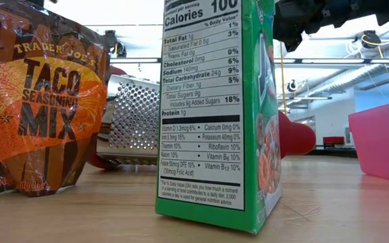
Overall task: Pick & Place Kitchen Items
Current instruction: Put the small red food coloring bottle into the black bin, then put the large black food coloring bottle into the black bin
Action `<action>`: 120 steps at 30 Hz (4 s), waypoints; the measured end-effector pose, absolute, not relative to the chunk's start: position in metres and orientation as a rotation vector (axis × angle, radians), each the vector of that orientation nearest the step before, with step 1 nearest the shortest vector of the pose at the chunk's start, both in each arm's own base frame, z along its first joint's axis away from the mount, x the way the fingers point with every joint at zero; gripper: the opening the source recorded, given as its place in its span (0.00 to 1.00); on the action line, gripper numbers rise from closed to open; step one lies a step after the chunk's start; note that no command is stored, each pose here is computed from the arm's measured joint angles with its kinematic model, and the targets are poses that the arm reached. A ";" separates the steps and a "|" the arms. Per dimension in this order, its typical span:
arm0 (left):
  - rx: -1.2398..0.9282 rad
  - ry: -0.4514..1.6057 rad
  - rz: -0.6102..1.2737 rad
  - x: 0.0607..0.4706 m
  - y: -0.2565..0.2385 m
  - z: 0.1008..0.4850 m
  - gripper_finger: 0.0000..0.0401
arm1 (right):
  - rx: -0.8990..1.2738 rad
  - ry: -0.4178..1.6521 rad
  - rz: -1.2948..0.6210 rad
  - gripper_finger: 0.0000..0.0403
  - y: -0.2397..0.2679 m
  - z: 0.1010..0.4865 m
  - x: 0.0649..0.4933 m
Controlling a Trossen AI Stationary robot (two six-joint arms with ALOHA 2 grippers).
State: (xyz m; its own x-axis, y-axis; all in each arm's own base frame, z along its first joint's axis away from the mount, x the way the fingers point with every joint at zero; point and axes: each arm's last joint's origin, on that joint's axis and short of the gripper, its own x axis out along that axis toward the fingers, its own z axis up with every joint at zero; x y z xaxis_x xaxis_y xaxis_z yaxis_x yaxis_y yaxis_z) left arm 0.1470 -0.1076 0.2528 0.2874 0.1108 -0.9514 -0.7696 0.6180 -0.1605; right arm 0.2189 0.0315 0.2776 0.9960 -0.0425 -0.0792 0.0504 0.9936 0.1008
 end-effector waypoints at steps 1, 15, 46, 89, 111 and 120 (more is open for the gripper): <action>-0.706 1.140 0.667 0.145 -0.108 0.250 0.11 | 0.103 0.077 -0.047 0.42 0.032 0.278 0.219; -0.753 1.169 0.723 0.136 -0.112 0.228 0.12 | 0.104 0.070 -0.046 0.42 0.032 0.278 0.219; -0.564 0.851 0.645 0.149 -0.112 0.234 0.62 | 0.196 0.087 -0.116 0.42 0.022 0.275 0.221; -0.190 0.394 0.643 0.227 -0.056 0.269 0.62 | 0.409 0.630 -0.807 0.42 -0.124 0.168 0.239; -0.207 0.384 0.648 0.229 -0.052 0.270 0.62 | 0.435 0.714 -0.814 0.32 -0.142 0.125 0.249; -0.210 0.384 0.648 0.229 -0.053 0.270 0.62 | 0.414 0.722 -0.769 0.27 -0.135 0.134 0.247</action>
State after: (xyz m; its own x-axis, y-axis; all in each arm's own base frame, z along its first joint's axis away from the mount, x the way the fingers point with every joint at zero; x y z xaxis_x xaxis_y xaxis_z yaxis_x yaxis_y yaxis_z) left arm 0.2292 -0.0525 0.2701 0.7305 0.5457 -0.4106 -0.6221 0.7797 -0.0706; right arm 0.2471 -0.1346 0.1343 0.5006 -0.4803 -0.7202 0.7488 0.6577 0.0819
